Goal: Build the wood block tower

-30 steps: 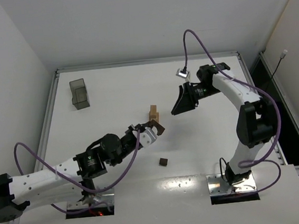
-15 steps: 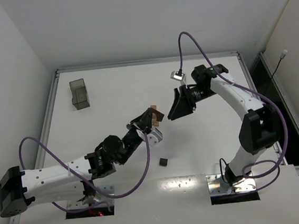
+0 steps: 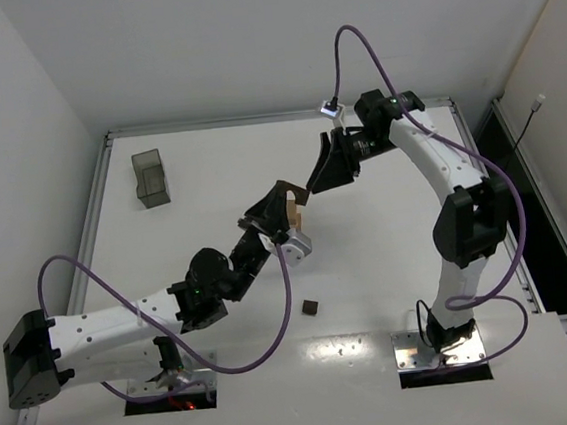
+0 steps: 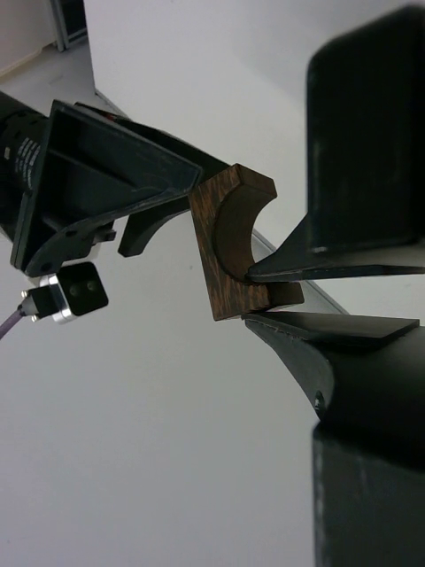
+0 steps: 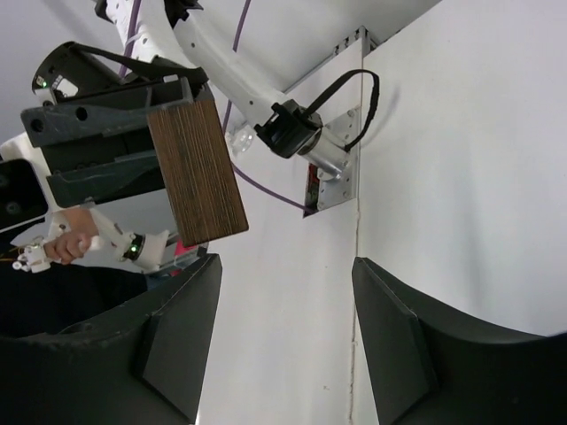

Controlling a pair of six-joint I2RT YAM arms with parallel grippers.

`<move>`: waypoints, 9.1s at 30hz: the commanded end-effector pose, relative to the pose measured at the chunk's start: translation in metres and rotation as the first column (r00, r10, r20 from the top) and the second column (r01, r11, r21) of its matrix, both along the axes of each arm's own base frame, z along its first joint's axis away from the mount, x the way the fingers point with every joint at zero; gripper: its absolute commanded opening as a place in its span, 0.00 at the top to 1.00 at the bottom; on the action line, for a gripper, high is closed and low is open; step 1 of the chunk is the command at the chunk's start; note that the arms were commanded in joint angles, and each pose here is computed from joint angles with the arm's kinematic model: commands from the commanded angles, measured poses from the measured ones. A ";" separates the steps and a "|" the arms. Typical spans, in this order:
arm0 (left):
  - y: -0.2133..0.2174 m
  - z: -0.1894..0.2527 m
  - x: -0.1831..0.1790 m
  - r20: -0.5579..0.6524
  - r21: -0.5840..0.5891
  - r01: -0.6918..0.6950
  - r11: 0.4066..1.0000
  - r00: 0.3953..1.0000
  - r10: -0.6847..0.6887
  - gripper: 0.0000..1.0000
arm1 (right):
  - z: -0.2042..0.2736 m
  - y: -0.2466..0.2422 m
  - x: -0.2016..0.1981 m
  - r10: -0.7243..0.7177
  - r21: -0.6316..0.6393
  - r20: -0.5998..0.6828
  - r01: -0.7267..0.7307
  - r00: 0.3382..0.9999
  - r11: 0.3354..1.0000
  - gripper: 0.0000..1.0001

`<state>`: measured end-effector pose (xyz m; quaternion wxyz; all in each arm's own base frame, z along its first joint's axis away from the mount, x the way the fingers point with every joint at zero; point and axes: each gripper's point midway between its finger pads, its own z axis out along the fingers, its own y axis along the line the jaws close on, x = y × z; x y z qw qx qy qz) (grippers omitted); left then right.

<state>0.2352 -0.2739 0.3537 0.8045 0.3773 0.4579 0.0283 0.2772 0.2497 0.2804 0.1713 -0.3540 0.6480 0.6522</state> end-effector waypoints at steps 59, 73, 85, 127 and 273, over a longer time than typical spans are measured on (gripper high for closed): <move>-0.014 0.022 0.013 -0.090 -0.175 0.009 0.984 0.996 -0.025 1.00 | 0.057 0.012 -0.023 0.061 0.158 0.052 -0.068 0.997 0.985 0.48; -0.015 0.004 0.013 -0.090 -0.132 0.012 0.991 0.996 -0.024 1.00 | 0.058 0.016 -0.029 0.081 0.160 0.062 -0.090 0.995 0.983 0.61; -0.020 -0.011 0.013 -0.124 -0.090 0.022 0.996 0.992 -0.033 0.69 | 0.060 0.021 -0.035 0.102 0.160 0.063 -0.111 0.993 0.981 1.00; 0.122 -0.032 0.104 -0.591 -0.139 -0.539 0.831 0.718 0.367 0.15 | -0.054 -0.126 0.082 -0.711 -0.374 0.513 0.871 0.481 0.319 1.00; 0.249 -0.182 0.160 -0.966 0.115 -0.815 0.568 0.042 0.256 0.01 | -0.207 0.047 0.082 -0.693 -0.517 0.663 0.843 0.284 -0.149 1.00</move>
